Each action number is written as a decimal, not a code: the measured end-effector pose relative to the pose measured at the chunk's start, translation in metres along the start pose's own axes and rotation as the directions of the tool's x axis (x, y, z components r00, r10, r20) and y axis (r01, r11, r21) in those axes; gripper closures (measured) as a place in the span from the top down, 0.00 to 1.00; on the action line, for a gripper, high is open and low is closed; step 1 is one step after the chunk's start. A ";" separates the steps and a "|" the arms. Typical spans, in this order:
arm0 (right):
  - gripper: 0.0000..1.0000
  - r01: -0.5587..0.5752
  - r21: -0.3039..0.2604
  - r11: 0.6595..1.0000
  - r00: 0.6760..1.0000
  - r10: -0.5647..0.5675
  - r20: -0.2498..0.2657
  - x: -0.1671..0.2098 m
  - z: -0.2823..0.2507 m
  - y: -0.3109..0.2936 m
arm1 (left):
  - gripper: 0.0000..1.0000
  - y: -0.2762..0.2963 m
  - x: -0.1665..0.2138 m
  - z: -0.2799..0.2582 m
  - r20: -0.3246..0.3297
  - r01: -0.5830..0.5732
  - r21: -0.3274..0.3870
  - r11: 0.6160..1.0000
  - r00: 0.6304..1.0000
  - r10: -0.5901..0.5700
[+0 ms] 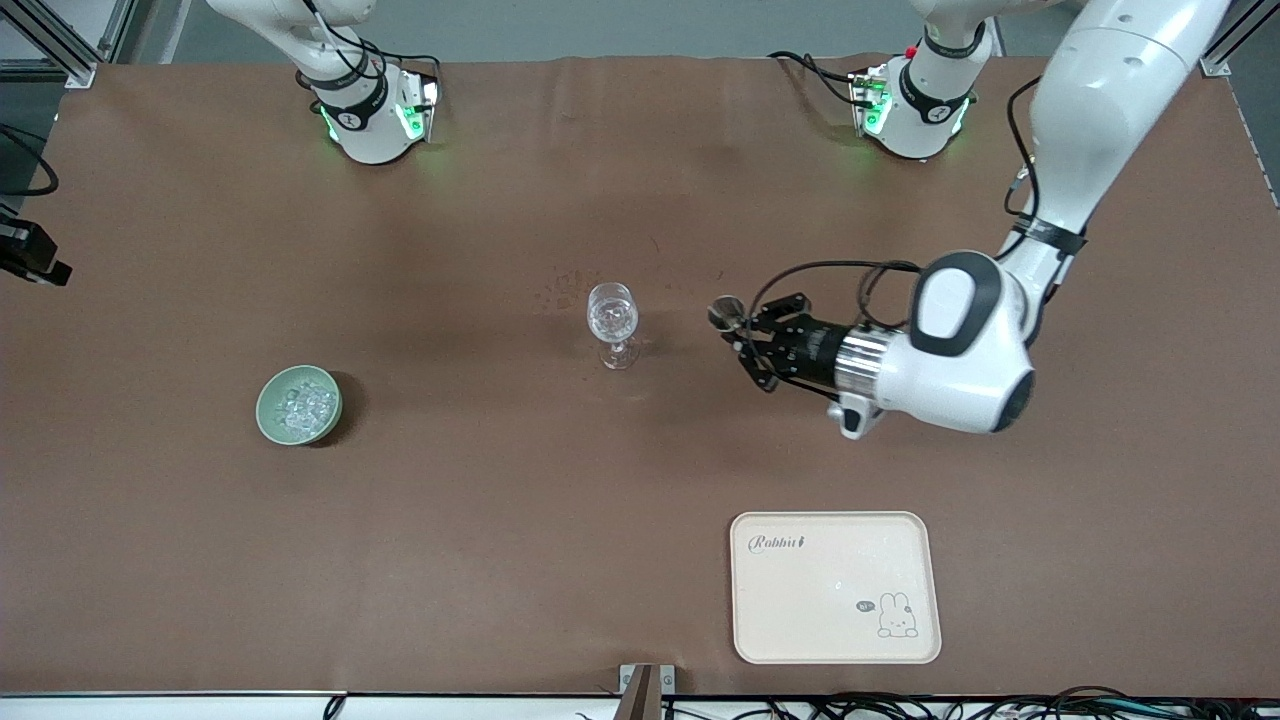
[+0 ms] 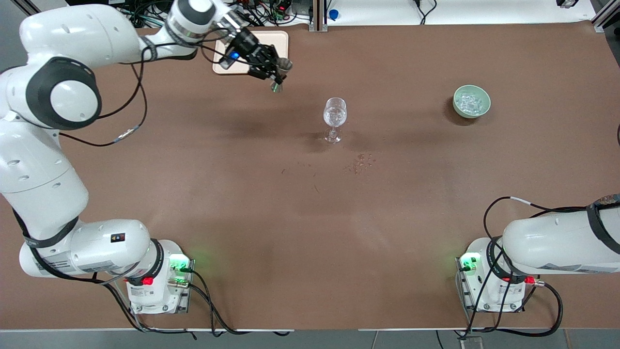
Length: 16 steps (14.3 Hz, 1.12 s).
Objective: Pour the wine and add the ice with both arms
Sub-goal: 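Carry the metal jigger with the left gripper over the wine glass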
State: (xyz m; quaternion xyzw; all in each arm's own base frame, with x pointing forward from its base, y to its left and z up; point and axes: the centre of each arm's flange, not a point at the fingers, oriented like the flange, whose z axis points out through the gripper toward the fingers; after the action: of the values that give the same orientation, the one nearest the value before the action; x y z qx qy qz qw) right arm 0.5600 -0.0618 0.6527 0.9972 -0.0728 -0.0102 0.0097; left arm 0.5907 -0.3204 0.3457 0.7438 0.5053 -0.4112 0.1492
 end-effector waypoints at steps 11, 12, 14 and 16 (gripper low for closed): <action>0.25 -0.005 0.000 1.000 1.000 0.005 0.000 0.000 0.000 0.003 | 0.21 -0.002 -0.117 0.075 -0.353 0.148 -0.029 0.989 0.924 -0.148; 0.25 -0.005 0.000 1.000 1.000 0.005 0.001 0.000 0.000 0.003 | 0.21 -0.004 -0.123 0.081 -0.368 0.152 -0.035 0.988 0.917 -0.155; 0.25 -0.005 0.000 1.000 1.000 0.005 0.002 0.000 0.000 0.003 | 0.21 -0.006 -0.130 0.089 -0.401 0.163 -0.049 0.985 0.900 -0.169; 0.25 -0.005 0.000 1.000 1.000 0.005 0.002 0.000 0.000 0.003 | 0.21 -0.008 -0.136 0.097 -0.430 0.173 -0.063 0.983 0.884 -0.183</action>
State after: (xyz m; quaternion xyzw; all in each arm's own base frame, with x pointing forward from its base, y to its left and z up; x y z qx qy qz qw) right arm 0.5595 -0.0644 0.6526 0.9970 -0.0754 -0.0111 0.0096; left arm 0.5189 -0.4642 0.3910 0.7654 0.5965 -0.2414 0.0035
